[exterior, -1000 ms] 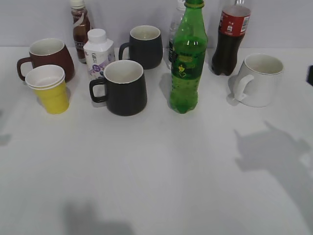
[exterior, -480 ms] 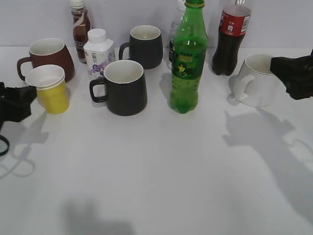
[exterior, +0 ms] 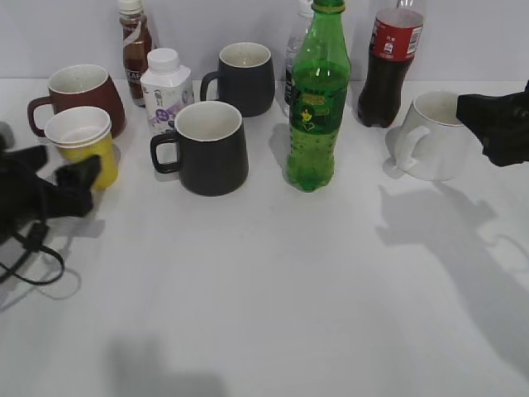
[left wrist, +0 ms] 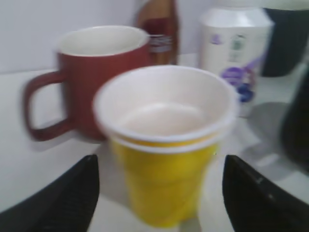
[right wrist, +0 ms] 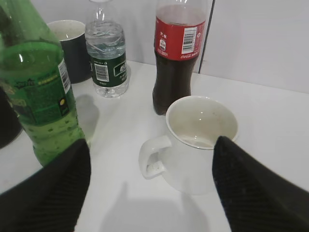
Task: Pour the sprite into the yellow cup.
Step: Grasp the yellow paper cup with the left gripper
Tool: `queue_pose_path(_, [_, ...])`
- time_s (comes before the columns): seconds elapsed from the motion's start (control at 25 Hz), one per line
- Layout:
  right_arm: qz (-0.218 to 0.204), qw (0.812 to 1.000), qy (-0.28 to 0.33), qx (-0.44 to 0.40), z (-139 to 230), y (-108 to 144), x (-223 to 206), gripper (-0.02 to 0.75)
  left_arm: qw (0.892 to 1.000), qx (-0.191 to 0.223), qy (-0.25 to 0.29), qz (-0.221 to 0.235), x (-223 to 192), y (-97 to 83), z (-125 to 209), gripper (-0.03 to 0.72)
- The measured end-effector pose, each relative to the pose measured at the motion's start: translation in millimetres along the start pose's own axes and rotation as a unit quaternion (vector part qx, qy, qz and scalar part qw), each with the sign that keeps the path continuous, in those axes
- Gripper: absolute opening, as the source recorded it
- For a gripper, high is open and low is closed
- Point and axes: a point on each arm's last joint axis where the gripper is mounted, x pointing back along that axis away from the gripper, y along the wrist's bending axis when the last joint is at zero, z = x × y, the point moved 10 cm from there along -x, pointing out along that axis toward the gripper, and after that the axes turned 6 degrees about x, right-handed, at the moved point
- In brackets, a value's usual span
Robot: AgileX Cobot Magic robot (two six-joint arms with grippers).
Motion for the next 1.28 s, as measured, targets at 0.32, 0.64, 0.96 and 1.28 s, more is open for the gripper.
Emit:
queue_pose_path(0.32, [0.0,1.0,-0.001,0.0,-1,0,0,0.587,1.0,-0.007,-0.009,0.019,-26,-5.9,9,0.61])
queue_pose_path(0.64, [0.0,1.0,-0.002,0.002,-1,0,0,0.587,1.0,-0.007,-0.011,0.019,-53,-5.0,16,0.608])
queue_pose_path(0.96, [-0.016,1.0,0.016,0.009,8,10,-4,0.587,0.999,-0.008,-0.027,0.02,-71,-5.3,11,0.549])
queue_pose_path(1.28, [-0.069,0.997,0.017,0.039,25,49,-34,0.587,0.999,-0.007,-0.03,0.02,-70,-5.1,10,0.351])
